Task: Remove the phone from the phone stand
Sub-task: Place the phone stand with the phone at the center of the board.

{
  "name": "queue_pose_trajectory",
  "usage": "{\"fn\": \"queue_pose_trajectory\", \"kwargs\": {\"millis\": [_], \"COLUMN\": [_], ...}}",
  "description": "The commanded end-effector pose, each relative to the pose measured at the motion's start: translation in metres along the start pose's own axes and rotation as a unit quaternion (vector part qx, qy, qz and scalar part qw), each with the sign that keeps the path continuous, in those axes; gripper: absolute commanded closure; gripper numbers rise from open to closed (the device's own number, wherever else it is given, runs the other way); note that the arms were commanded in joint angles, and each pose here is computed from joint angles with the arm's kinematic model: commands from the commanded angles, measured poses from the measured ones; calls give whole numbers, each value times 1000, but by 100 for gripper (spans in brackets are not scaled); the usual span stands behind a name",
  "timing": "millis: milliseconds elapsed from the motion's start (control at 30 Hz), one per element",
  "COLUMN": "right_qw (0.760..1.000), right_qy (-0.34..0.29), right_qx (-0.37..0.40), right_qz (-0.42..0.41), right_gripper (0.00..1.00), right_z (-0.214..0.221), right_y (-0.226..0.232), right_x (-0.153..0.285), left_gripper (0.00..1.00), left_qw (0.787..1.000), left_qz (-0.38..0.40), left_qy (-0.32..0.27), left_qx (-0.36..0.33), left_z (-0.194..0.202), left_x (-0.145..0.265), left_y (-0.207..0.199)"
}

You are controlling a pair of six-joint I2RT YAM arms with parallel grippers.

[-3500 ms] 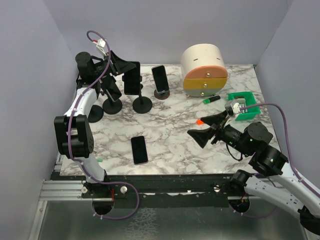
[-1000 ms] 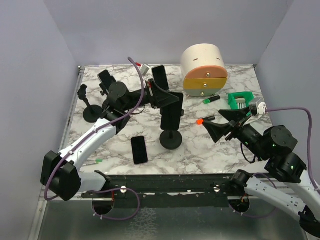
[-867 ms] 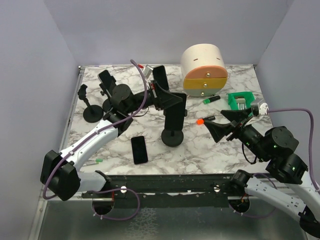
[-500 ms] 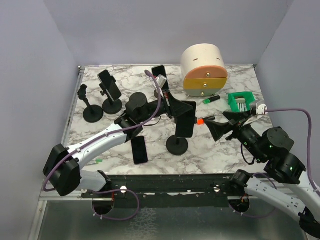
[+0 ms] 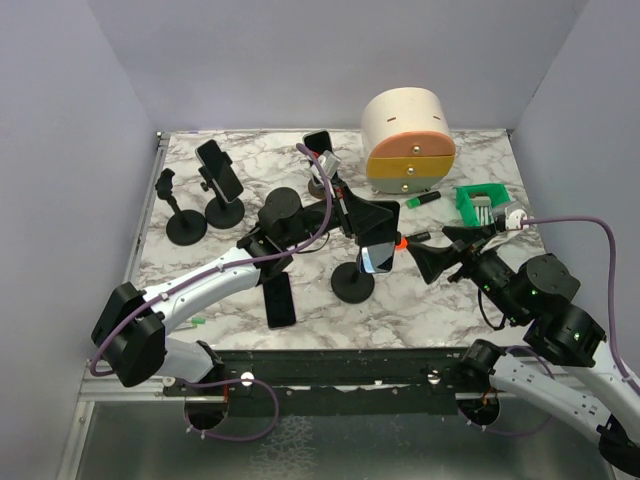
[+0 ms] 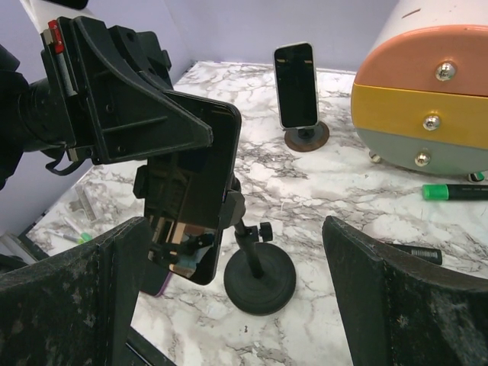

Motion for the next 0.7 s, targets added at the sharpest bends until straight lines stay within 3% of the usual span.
{"fn": "queue_pose_trajectory", "kwargs": {"millis": [0,667], "right_qw": [1000,1000], "right_qy": [-1,1], "right_qx": [1,-12], "right_qz": [6,-11], "right_gripper": [0,0], "right_z": [0,-2], "right_y": [-2,5], "right_x": [0,1], "left_gripper": [100,100], "left_qw": [993,992], "left_qz": [57,47], "left_qy": [-78,-104], "left_qx": [-63,-48], "left_z": [-46,-55], "left_x": [1,-12], "left_y": [-38,-29]}}
Point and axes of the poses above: each gripper's point midway between its finger pads, its own x axis back along the fingers, its own y axis along the line the jaws close on, z = x × y, the point moved 3 cm from there along x, back along the fingers, and after that the axes turned 1 degree about -x, right-handed, at the moved point
